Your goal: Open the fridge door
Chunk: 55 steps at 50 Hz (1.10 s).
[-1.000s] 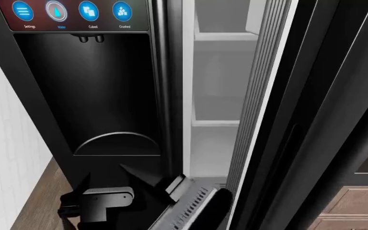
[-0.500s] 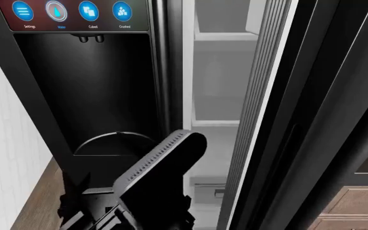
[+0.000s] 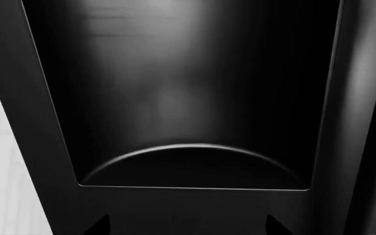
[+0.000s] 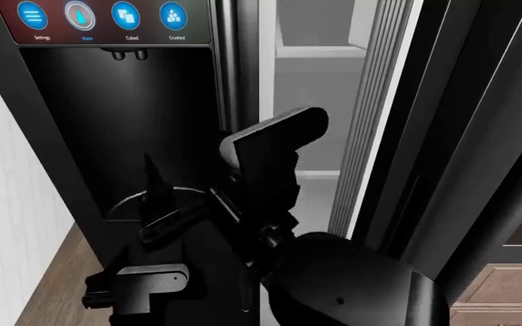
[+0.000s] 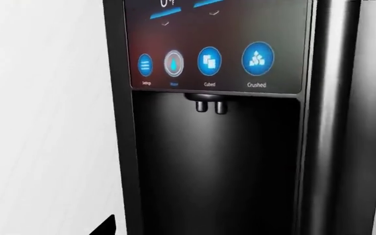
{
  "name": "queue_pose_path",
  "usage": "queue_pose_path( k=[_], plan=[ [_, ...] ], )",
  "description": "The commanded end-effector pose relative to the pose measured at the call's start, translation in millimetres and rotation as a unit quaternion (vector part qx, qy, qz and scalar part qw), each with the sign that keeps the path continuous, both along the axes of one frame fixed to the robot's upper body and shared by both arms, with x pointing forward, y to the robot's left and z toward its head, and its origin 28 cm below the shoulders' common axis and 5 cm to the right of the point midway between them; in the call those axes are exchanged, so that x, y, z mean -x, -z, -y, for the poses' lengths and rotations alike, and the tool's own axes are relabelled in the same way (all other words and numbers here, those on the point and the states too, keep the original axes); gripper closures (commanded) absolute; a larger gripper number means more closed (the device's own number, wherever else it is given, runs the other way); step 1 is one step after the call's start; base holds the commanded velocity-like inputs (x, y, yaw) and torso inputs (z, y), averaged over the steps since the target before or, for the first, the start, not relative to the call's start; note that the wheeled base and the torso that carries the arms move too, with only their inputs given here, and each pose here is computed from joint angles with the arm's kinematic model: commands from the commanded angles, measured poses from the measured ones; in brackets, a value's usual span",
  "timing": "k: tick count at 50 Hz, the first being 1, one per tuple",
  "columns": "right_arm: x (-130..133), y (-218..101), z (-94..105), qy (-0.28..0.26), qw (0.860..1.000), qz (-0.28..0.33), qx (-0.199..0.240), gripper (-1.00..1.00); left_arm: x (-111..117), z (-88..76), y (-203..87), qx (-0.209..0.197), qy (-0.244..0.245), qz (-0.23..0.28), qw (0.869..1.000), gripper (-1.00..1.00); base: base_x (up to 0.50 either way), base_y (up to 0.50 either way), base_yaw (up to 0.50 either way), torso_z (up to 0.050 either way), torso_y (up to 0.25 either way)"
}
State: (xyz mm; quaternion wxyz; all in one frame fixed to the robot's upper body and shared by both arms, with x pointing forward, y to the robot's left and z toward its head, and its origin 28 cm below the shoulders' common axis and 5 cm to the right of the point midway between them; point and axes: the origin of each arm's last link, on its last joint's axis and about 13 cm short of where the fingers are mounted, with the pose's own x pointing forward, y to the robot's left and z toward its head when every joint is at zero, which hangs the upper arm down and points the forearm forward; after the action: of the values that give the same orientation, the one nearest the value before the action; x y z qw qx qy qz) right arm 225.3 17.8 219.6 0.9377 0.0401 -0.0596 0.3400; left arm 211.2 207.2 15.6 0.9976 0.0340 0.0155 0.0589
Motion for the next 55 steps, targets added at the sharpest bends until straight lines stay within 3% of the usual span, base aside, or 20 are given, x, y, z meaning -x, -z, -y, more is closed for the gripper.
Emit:
queue_pose_path(
  k=[1,7,8,23,28,32,35,43,49,55],
  plan=[
    [-16,-10,7.5,0.022,0.998,-0.027,-0.056,-1.00,-1,0.3,1,0.010,0.004,0.004,1.000,-1.00,0.00,0.00,0.00,0.000,0.000],
    [-10,-7,10.1,0.047,0.994,-0.039,-0.087,-1.00,-1,0.3,1,0.010,0.004,0.004,1.000,-1.00,0.00,0.00,0.00,0.000,0.000],
    [-4,-7,11.6,0.055,0.991,-0.047,-0.108,-1.00,-1,0.3,1,0.010,0.004,0.004,1.000,-1.00,0.00,0.00,0.00,0.000,0.000],
    [23,-18,12.5,0.052,0.985,-0.059,-0.152,-1.00,-1,0.0,1,0.011,0.005,0.004,1.000,-1.00,0.00,0.00,0.00,0.000,0.000],
    [27,-14,14.3,0.072,0.981,-0.056,-0.171,-1.00,-1,0.0,1,0.011,0.005,0.004,1.000,-1.00,0.00,0.00,0.00,0.000,0.000],
    [33,-9,15.9,0.095,0.974,-0.058,-0.196,-1.00,-1,0.0,1,0.011,0.005,0.004,1.000,-1.00,0.00,0.00,0.00,0.000,0.000],
    [37,-6,20.1,0.148,0.959,-0.042,-0.239,-1.00,-1,0.1,1,0.010,0.005,0.004,1.000,-1.00,0.00,0.00,0.00,0.000,0.000],
    [55,1,20.1,0.196,0.945,-0.035,-0.261,-1.00,-1,0.1,0,0.011,0.006,0.005,1.000,-1.00,0.00,0.00,0.00,0.000,0.000],
    [68,0,25.7,0.264,0.920,0.007,-0.289,-1.00,-1,-0.1,1,0.012,0.006,0.005,1.000,-1.00,0.00,0.00,0.00,0.000,0.000],
    [72,0,32.4,0.292,0.913,0.018,-0.286,-1.00,-1,-0.1,1,0.012,0.006,0.005,1.000,-1.00,0.00,0.00,0.00,0.000,0.000]
  ],
)
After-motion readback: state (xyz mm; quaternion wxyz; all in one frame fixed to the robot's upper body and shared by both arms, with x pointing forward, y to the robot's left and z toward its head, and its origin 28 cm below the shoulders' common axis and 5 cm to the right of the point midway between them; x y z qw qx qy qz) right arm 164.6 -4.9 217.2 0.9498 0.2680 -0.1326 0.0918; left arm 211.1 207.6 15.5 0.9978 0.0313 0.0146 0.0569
